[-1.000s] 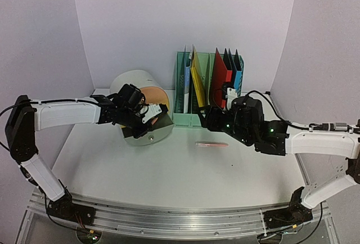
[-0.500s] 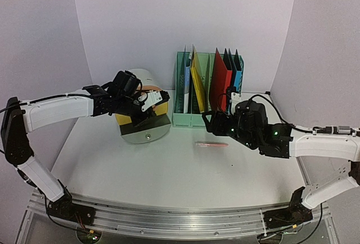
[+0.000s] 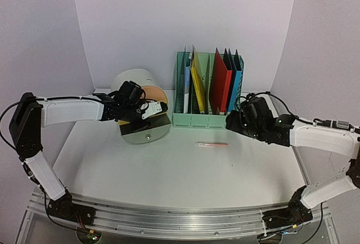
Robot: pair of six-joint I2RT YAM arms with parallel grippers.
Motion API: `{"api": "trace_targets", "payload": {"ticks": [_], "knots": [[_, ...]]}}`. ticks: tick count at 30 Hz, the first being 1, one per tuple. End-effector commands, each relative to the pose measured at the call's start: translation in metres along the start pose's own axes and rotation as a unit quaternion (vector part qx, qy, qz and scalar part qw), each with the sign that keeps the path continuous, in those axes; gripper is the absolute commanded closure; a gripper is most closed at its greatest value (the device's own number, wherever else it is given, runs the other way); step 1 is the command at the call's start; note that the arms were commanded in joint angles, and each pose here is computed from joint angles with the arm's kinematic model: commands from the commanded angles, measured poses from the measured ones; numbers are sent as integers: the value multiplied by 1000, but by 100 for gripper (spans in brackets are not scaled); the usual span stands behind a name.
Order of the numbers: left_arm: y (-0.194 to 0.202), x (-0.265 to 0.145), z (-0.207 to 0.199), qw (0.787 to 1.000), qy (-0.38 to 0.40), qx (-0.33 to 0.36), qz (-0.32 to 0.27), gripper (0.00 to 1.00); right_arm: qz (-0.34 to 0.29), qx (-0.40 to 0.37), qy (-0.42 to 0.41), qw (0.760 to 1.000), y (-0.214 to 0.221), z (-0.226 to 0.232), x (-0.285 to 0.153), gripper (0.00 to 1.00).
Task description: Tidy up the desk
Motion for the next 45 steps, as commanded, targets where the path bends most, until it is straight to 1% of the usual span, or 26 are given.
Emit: {"api": "trace_targets", "payload": {"ticks": [1, 3, 6, 9, 13, 17, 19, 22, 25, 27, 29, 34, 35, 36, 38, 40, 42, 45], "knots": [[-16, -12, 9, 999, -17, -7, -33, 44, 71, 75, 128, 986, 7, -62, 12, 27], [-22, -19, 9, 999, 2, -15, -43, 44, 89, 106, 163, 977, 5, -97, 24, 28], [-34, -34, 2, 995, 56, -32, -72, 42, 115, 117, 195, 967, 0, -132, 45, 31], [-45, -51, 0, 989, 91, -49, -103, 39, 145, 130, 193, 962, -12, -156, 73, 31], [-54, -63, 2, 985, 104, -75, -116, 34, 170, 131, 197, 957, -21, -179, 108, 31], [-53, -69, 2, 983, 109, -87, -116, 26, 186, 127, 197, 954, -30, -193, 143, 32], [-53, -73, 2, 983, 110, -92, -114, 24, 198, 128, 206, 950, -26, -201, 156, 35], [-53, -77, 2, 982, 112, -97, -115, 23, 231, 126, 214, 941, -7, -210, 173, 39], [-54, -81, 3, 982, 111, -100, -116, 23, 255, 120, 227, 932, 8, -216, 180, 43], [-54, -82, 3, 982, 112, -101, -116, 23, 263, 112, 236, 929, 13, -220, 182, 48], [-54, -82, 3, 981, 113, -102, -118, 23, 271, 106, 241, 926, 17, -222, 183, 56], [-57, -85, 3, 979, 117, -109, -125, 23, 277, 95, 241, 925, 18, -225, 174, 92], [-59, -87, 3, 978, 122, -112, -127, 23, 271, 93, 242, 927, 14, -225, 169, 98], [-61, -89, 2, 976, 129, -117, -130, 23, 260, 91, 244, 930, 6, -225, 162, 100], [-65, -95, 1, 970, 153, -125, -141, 23, 222, 92, 252, 938, -19, -222, 141, 100], [-72, -107, 1, 959, 186, -135, -163, 23, 171, 98, 251, 948, -47, -216, 116, 100], [-80, -120, 4, 940, 234, -152, -197, 21, 101, 90, 222, 966, -80, -198, 87, 100], [-91, -142, 8, 897, 316, -175, -253, 22, -25, 54, 160, 985, -132, -154, 31, 100]]}}
Point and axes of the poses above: each gripper's point midway between its finger pads, its own x axis out along the fingers, its own z axis along the line the jaws close on, y = z × x, the point moved 7 cm from there along -x, back along the fingers, and after that the axes turned 13 degrees about -x, right-handed, at the moved point
